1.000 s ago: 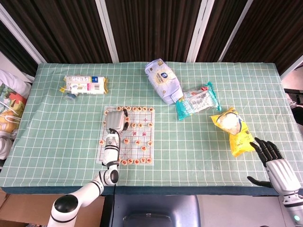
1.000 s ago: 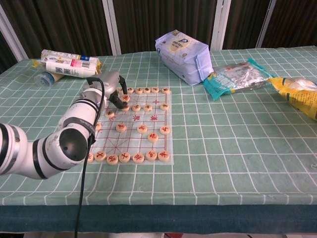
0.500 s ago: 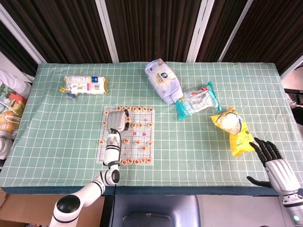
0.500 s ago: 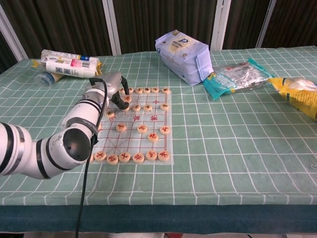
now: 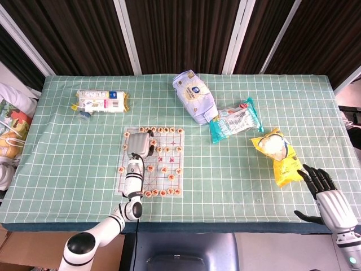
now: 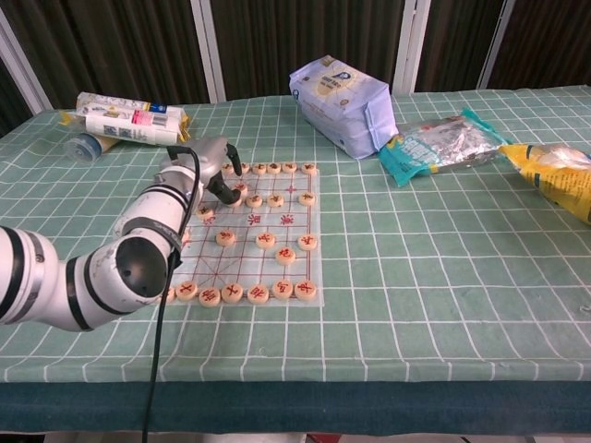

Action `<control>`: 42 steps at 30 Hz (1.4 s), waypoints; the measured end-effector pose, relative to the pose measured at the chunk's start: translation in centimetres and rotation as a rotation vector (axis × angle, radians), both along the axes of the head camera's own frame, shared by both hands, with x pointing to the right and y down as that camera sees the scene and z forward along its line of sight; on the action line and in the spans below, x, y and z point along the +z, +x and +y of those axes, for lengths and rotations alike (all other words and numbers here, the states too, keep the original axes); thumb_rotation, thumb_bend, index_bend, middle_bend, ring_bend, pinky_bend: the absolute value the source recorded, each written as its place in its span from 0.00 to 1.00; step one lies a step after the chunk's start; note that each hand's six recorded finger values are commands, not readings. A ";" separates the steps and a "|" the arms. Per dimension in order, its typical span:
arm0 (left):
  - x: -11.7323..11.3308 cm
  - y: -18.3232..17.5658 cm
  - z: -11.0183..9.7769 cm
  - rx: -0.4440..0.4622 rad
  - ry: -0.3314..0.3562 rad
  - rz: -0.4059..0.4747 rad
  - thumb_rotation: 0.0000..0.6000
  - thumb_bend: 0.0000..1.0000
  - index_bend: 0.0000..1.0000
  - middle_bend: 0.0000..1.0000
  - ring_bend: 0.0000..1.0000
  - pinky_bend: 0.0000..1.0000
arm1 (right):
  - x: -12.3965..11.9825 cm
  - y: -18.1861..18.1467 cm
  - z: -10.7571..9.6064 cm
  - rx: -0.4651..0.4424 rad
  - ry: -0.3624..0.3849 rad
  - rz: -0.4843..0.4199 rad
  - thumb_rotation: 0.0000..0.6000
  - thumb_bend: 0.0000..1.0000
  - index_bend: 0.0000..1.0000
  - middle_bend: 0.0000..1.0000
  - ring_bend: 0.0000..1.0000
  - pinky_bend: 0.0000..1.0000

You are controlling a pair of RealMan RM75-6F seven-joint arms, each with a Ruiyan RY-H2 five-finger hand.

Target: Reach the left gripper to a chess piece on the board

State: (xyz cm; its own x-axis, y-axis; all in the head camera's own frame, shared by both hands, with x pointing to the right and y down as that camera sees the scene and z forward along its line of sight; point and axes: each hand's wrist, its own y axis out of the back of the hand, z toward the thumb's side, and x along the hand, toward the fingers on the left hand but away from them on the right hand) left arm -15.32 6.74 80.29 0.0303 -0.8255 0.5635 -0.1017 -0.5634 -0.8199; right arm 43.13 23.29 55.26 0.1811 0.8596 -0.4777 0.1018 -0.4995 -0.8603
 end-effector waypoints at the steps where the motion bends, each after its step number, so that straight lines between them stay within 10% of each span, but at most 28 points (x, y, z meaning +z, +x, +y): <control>1: -0.1 0.1 0.0 0.000 0.003 0.004 1.00 0.36 0.37 1.00 1.00 1.00 | 0.0 0.0 0.0 0.000 0.000 0.000 1.00 0.20 0.00 0.00 0.00 0.00; 12: -3.0 2.2 -0.7 0.025 0.112 0.120 1.00 0.35 0.23 1.00 1.00 1.00 | -0.1 -0.1 0.2 -0.011 0.003 0.001 1.00 0.20 0.00 0.00 0.00 0.00; 17: -6.3 3.4 0.2 0.092 0.172 0.227 1.00 0.35 0.12 0.82 0.98 1.00 | -0.5 -0.1 0.4 -0.018 0.015 0.006 1.00 0.20 0.00 0.00 0.00 0.00; 21: -10.7 2.7 2.7 0.187 0.220 0.325 1.00 0.35 0.06 0.42 0.49 0.75 | -0.8 0.0 0.7 -0.014 0.017 0.018 1.00 0.20 0.00 0.00 0.00 0.00; 28: -18.7 -10.9 13.3 0.290 0.175 0.266 1.00 0.36 0.00 0.04 0.02 0.20 | -1.3 -0.2 0.6 -0.007 0.051 0.018 1.00 0.20 0.00 0.00 0.00 0.00; 32: -21.3 -16.8 18.0 0.208 0.081 0.241 1.00 0.36 0.00 0.00 0.00 0.15 | -1.7 0.2 0.6 0.020 0.074 0.036 1.00 0.20 0.00 0.00 0.00 0.00; 42: -24.4 -25.8 20.9 0.155 0.164 0.112 1.00 0.36 0.00 0.00 0.00 0.14 | -1.0 -0.4 0.9 -0.008 0.058 0.065 1.00 0.20 0.00 0.00 0.00 0.00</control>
